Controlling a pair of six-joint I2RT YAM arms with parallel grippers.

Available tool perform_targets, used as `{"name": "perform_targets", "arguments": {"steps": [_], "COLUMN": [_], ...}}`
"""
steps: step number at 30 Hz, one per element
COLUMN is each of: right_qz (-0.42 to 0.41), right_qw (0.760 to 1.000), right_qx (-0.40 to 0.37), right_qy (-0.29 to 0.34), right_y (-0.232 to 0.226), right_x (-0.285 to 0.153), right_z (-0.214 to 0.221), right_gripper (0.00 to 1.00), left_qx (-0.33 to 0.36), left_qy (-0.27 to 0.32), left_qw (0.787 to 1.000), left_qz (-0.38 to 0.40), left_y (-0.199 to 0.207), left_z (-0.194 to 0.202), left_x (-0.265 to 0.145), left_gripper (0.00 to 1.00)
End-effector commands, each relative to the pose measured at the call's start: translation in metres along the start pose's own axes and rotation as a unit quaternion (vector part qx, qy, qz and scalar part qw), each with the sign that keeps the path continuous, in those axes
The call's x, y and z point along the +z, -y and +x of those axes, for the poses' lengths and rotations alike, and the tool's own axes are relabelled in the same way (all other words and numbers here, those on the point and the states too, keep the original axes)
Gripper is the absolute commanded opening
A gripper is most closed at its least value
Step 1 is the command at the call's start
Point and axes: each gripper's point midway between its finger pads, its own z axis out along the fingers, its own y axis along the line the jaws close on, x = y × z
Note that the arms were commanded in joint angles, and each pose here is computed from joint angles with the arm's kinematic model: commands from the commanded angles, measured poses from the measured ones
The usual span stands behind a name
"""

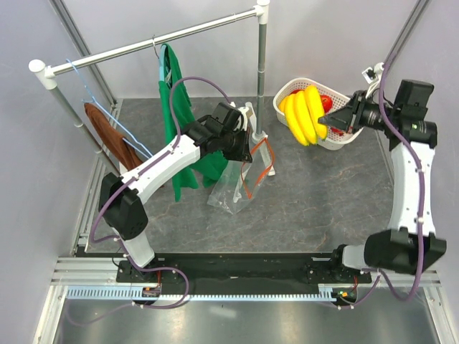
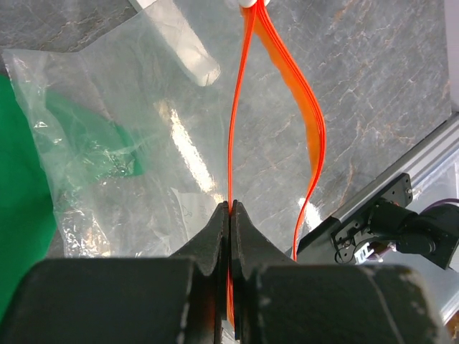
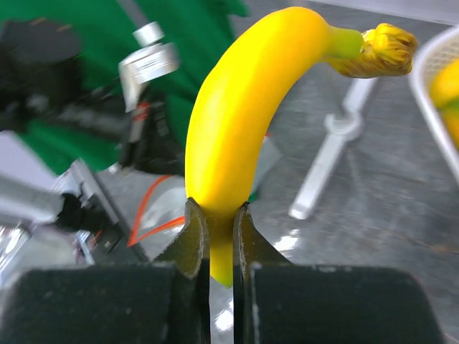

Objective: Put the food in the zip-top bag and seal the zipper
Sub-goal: Place the fake fruit in the zipper food storage bag.

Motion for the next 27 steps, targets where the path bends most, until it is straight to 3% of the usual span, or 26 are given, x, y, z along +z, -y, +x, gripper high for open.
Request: {"name": "perform_targets", "arguments": {"steps": [1,9,18,21,27], "right_qz": [-0.128,-0.22,-0.238,-0.244,-0.265], "right_qw": [0.991,0.971,0.959,0.953,0.94], "right_qx": [-0.036,-0.053,-0.04,-0.063,-0.098], "right_qy": [-0.008,-0.077,-0.15,-0.169,-0.191], "right_y": [-0.08,-0.155,-0.168,-0.17,-0.174], "right_x": [-0.021,-0.018,-0.037,-0.041,-0.034], "right_z": [0.025,0.096,0.152,0.167,0.171], "right_gripper": [0.0,0.0,0.0,0.0,0.0], "left_qx": [0.001,0.006,0.024,0.044,0.044], "left_qy": [0.018,0.018,0.039,0.024,-0.011], "left_qw": [0.999,0.998,0.994,0.985,0.975], "left_qz": [0.046,0.065,0.104,0.167,0.219], "left_y": [0.019,0.02,0.021,0.036,0.05], "left_z": [-0.009,-0.007,-0.007,-0.001,0.013], "left_x": [-0.01,-0.018,-0.031,-0.036,-0.039], "left_gripper": [0.02,0.02,0.02,0.02,0.02]}}
